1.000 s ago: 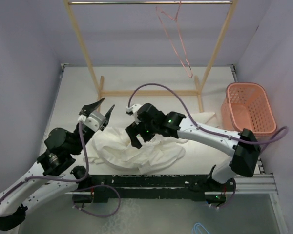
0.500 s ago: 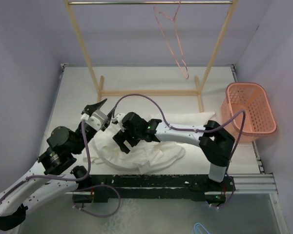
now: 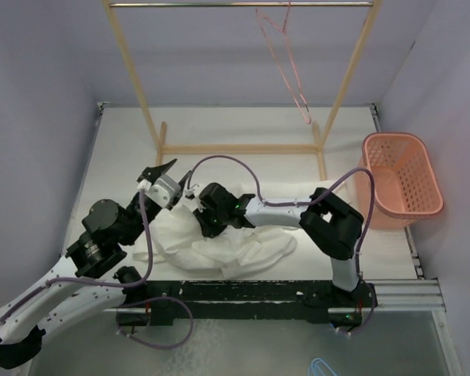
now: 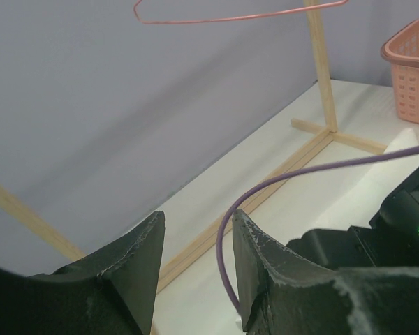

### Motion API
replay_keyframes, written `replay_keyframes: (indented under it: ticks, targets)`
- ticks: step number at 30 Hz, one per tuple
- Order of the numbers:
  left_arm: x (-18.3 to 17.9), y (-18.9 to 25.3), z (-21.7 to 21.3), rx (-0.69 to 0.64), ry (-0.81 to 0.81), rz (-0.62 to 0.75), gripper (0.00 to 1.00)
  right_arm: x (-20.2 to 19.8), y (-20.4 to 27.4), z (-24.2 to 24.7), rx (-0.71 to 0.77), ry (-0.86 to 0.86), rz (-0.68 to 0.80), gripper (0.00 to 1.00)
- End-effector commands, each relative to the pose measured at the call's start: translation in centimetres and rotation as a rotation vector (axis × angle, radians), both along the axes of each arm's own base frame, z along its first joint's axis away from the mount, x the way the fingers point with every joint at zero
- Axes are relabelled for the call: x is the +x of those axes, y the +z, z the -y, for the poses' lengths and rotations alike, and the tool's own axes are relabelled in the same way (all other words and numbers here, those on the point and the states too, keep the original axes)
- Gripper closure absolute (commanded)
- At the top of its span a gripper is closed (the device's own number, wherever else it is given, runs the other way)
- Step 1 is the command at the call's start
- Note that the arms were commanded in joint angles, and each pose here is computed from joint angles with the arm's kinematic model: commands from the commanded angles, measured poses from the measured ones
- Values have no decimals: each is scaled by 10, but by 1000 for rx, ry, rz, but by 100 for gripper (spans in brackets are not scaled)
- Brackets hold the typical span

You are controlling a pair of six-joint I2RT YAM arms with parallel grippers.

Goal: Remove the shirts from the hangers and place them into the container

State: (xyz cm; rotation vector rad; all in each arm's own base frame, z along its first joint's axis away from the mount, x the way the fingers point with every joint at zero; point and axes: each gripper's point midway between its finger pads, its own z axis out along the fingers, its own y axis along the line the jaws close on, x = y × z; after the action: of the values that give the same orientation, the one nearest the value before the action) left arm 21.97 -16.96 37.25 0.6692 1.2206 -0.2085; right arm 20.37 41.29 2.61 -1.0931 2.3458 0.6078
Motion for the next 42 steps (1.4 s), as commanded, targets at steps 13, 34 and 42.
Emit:
replay_keyframes:
  ticks: [13,34,42]
  targets:
    - [-2,13,6,-45,-34,8,51,38,172,110,388,-323,82,100]
    - [-10,20,9,-78,-82,1,50,-12,447,384,328,-1087,719,100]
    - [-17,25,16,-105,-137,-13,50,-18,565,449,258,-1301,1033,100]
